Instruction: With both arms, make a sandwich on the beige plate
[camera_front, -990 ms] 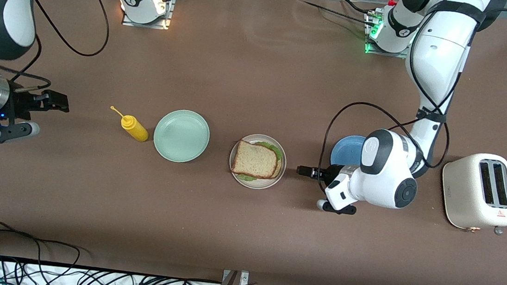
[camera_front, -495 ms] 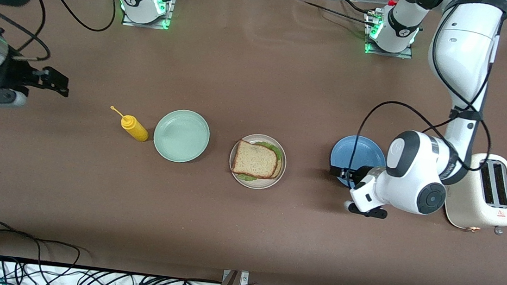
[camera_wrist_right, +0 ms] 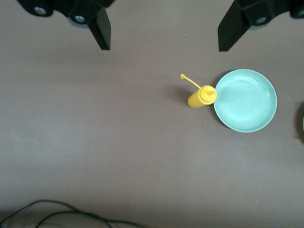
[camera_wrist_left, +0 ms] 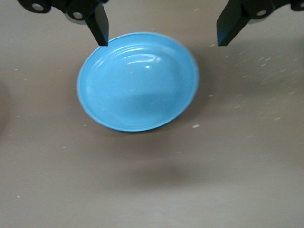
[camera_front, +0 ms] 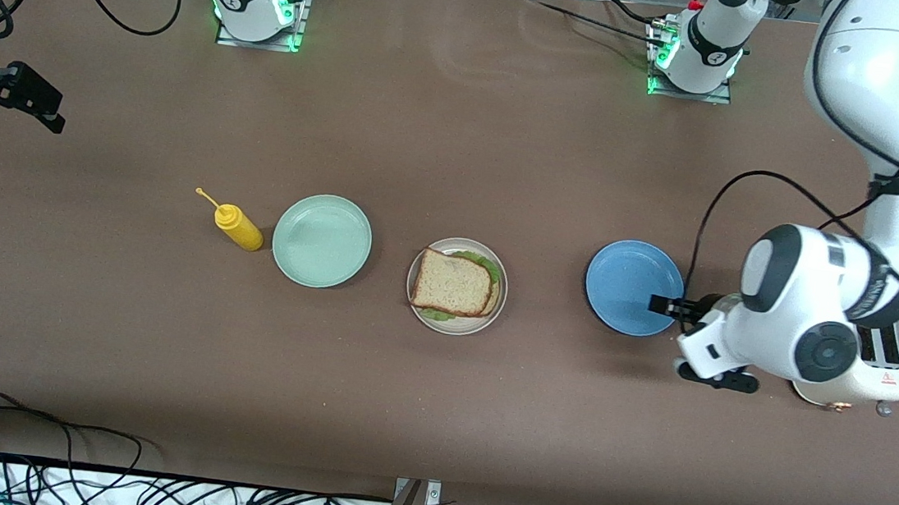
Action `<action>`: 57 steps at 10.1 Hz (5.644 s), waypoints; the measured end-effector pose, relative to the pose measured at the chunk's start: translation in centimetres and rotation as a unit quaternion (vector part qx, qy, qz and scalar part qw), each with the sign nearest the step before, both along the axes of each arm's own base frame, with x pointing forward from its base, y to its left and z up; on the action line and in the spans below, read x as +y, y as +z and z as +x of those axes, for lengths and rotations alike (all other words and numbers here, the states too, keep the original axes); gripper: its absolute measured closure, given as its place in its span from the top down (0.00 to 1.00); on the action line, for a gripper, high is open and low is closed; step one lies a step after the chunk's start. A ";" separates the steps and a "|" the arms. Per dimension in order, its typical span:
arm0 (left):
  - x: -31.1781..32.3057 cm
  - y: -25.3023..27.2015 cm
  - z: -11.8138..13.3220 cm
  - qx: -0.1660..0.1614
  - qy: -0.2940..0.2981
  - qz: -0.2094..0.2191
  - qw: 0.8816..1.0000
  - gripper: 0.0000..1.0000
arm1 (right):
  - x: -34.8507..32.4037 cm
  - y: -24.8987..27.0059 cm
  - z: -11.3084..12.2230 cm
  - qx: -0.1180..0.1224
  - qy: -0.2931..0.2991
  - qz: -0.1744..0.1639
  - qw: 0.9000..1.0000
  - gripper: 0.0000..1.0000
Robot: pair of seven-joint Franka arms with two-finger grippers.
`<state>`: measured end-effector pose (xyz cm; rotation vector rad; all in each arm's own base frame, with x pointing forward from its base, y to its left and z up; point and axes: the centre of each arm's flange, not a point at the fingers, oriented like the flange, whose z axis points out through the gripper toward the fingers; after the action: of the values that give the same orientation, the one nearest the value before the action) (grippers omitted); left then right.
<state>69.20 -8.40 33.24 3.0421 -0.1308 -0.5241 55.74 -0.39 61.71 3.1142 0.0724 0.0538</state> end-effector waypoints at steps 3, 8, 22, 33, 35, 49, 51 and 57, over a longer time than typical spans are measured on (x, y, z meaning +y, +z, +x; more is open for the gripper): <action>2.5 4.8 -0.2 -0.026 0.002 0.029 0.999 1.00 | 0.2 -3.5 0.5 0.039 0.002 0.011 0.999 1.00; 5.9 14.9 -2.4 -0.065 0.021 0.042 0.997 1.00 | -0.7 -4.7 3.7 0.006 0.005 0.034 0.999 1.00; 6.1 29.7 -14.3 -0.106 0.014 0.038 0.994 1.00 | -2.6 -3.3 3.0 0.031 0.033 0.000 0.999 1.00; 7.5 27.9 -14.6 -0.081 0.030 0.027 0.996 1.00 | -0.3 -2.7 1.3 0.044 0.051 0.000 0.998 1.00; 7.5 27.9 -14.6 -0.081 0.030 0.027 0.996 1.00 | -0.3 -2.7 1.3 0.042 0.051 0.000 0.998 1.00; 6.9 27.5 -14.4 -0.077 0.024 0.026 0.996 1.00 | -0.4 -2.8 1.3 0.042 0.048 0.000 0.998 1.00; 6.7 27.5 -14.4 -0.077 0.022 0.026 0.996 1.00 | -0.4 -2.8 1.3 0.042 0.049 0.000 0.998 1.00; 6.1 26.9 -14.2 -0.072 0.016 0.025 0.997 1.00 | -0.4 -2.8 1.3 0.042 0.048 0.000 0.998 1.00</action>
<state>55.02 -2.27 60.14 3.1234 -0.0745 -0.3096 57.06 -0.76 58.95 3.1100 0.2253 -0.0742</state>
